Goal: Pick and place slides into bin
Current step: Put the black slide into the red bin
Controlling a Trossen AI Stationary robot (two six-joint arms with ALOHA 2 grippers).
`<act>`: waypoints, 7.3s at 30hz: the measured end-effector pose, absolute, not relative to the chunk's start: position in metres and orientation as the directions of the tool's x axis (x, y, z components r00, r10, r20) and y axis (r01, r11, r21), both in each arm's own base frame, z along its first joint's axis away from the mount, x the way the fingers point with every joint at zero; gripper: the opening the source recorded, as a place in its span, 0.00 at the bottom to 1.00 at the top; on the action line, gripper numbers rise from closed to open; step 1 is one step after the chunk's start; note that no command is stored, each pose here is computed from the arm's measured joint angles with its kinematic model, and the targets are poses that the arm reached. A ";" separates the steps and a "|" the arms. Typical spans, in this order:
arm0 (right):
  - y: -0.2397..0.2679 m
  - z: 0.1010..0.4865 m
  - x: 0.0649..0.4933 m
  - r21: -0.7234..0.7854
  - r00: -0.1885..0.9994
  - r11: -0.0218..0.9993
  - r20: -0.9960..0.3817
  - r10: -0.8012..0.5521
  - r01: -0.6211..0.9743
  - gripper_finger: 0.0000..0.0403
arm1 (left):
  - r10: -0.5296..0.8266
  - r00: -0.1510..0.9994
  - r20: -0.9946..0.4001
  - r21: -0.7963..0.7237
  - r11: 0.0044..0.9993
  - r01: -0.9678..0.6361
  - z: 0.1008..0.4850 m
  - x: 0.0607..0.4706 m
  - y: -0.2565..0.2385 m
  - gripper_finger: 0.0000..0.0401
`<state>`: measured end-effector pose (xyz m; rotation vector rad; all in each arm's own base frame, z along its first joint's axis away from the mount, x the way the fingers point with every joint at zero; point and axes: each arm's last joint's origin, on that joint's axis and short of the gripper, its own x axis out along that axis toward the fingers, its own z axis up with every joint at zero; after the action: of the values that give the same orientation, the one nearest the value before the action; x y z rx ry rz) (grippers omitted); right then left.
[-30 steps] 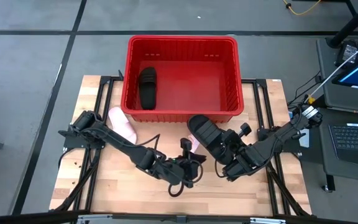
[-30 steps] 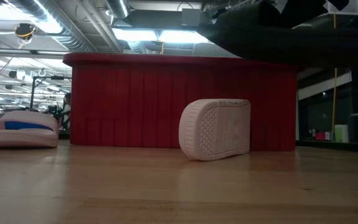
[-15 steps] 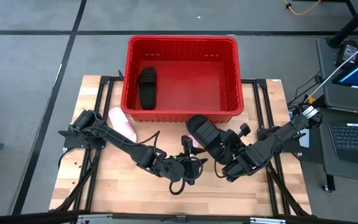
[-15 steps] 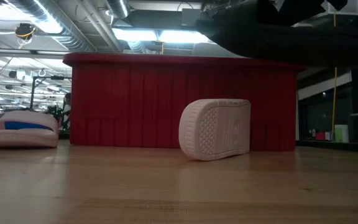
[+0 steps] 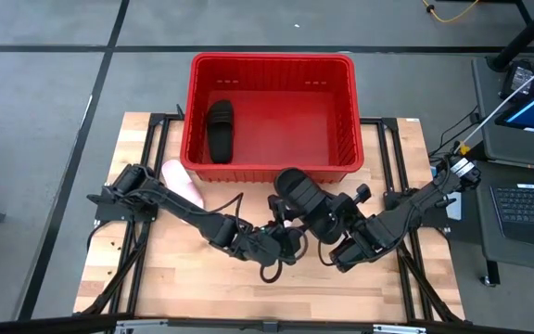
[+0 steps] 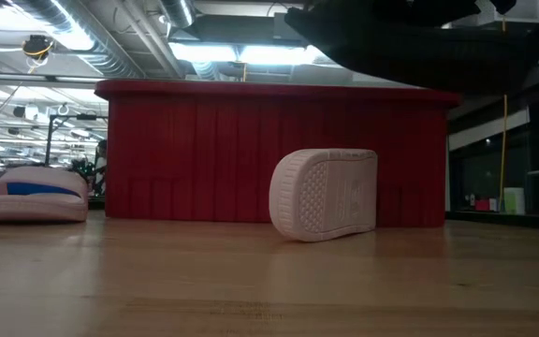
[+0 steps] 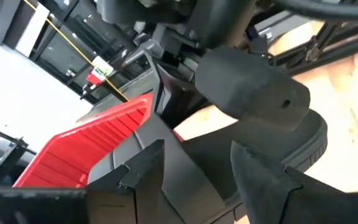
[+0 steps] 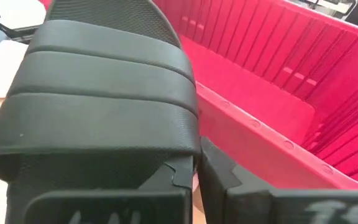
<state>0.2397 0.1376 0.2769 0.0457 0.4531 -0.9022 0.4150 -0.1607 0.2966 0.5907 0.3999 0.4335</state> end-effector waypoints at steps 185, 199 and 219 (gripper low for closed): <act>0.106 0.276 0.149 -0.298 0.697 0.802 -0.397 -0.597 0.517 0.02 | 0.745 0.635 -0.203 0.689 0.570 -0.448 0.311 0.293 0.178 0.01; 0.106 0.276 0.149 -0.277 0.697 0.802 -0.397 -0.597 0.529 0.02 | 0.735 0.645 -0.208 0.638 0.602 -0.480 0.291 0.281 0.191 0.01; 0.106 0.276 0.149 -0.278 0.697 0.802 -0.397 -0.597 0.529 0.02 | 0.714 0.666 -0.214 0.581 0.642 -0.501 0.262 0.262 0.205 0.01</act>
<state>0.1490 0.1058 0.2758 -0.1461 0.4932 -0.6302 0.2621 0.2054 0.2623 0.5104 0.4546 0.7198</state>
